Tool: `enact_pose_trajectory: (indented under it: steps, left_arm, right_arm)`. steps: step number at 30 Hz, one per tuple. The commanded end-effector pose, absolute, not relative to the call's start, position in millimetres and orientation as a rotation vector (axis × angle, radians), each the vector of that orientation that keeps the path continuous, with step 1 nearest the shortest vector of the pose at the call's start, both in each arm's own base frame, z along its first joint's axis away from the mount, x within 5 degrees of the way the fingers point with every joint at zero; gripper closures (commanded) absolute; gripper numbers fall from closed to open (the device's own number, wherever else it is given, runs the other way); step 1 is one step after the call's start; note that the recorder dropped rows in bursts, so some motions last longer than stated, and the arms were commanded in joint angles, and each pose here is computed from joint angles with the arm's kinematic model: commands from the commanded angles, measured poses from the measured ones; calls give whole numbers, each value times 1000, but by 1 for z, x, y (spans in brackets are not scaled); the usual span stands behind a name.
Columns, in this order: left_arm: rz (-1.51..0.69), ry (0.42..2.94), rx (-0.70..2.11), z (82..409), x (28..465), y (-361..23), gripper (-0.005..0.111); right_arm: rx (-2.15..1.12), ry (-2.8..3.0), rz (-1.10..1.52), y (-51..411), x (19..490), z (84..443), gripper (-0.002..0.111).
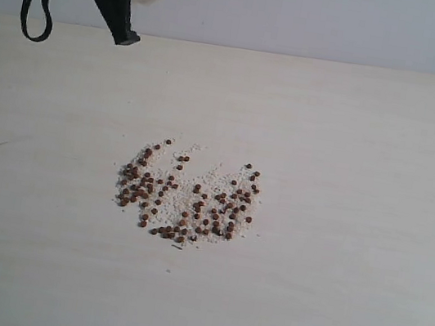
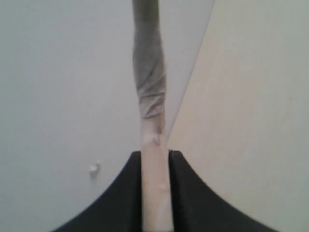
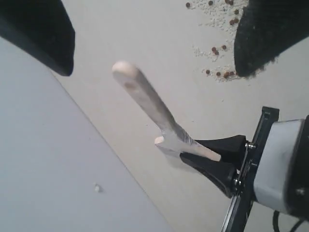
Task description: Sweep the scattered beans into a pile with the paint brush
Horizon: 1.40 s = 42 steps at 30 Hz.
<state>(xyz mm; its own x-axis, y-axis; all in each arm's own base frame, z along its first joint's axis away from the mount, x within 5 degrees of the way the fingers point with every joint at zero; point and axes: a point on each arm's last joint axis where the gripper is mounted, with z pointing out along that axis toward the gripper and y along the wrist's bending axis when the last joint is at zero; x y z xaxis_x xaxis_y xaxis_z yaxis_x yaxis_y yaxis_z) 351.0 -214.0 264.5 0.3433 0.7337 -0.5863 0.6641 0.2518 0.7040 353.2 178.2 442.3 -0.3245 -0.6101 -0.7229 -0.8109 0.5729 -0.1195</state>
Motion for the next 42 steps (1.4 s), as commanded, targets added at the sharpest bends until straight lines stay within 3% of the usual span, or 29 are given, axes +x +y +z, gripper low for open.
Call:
enact_pose_trajectory:
  steps: [1, 7, 14, 25, 32, 42]
  left_arm:
    - [-209, 1542, 1360, 254, 340, -217, 107]
    - [-553, 1629, 1386, 234, 325, -198, 107]
    - [-964, 1513, 1187, 239, 315, -175, 107]
    - [-1116, 1320, 1186, 241, 296, -180, 107]
    - [-1123, 1337, 1238, 238, 293, -179, 107]
    - [-1125, 1389, 1197, 234, 300, -168, 107]
  right_arm:
    - [-1030, 2052, 351, 172, 339, 462, 30]
    - [-950, 2046, 449, 164, 311, 482, 31]
    - [-1013, 2086, 556, 152, 263, 469, 31]
    - [-1085, 1789, 627, 136, 198, 402, 31]
    - [-1062, 1532, 589, 146, 214, 361, 32]
    - [-1103, 1424, 702, 175, 278, 318, 33]
